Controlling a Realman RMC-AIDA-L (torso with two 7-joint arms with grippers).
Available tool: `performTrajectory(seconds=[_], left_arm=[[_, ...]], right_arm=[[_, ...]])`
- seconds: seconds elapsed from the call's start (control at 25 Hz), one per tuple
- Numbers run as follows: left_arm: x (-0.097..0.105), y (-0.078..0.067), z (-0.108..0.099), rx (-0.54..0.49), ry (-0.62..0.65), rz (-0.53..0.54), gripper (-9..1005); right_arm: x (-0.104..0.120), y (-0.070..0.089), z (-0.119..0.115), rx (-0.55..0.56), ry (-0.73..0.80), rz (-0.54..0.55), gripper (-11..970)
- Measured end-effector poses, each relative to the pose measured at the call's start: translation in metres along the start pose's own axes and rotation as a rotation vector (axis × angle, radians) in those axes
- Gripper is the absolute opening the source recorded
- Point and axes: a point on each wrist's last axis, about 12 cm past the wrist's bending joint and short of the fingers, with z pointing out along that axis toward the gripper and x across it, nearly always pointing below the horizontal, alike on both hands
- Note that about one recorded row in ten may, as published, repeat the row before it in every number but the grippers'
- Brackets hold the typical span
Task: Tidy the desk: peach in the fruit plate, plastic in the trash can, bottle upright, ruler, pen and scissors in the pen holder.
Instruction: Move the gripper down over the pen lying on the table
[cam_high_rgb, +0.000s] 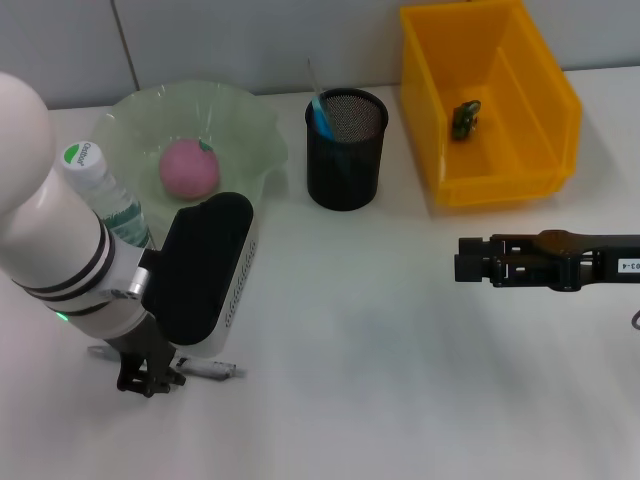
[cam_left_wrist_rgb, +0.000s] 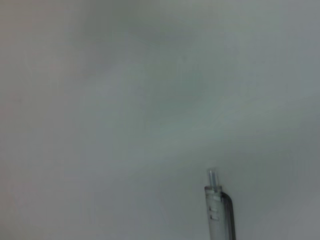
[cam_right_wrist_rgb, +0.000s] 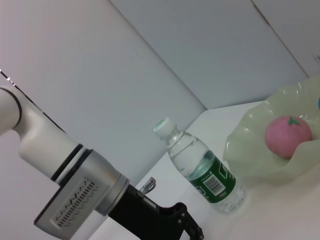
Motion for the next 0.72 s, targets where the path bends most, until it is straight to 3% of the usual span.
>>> performTrajectory(seconds=[0.72], left_arm=[[0.0059,0.0007,0.0041,-0.009,0.006,-0.032,247]], right_arm=[[0.0042,0.0005,-0.0006,0.0,-0.005,0.014,758]])
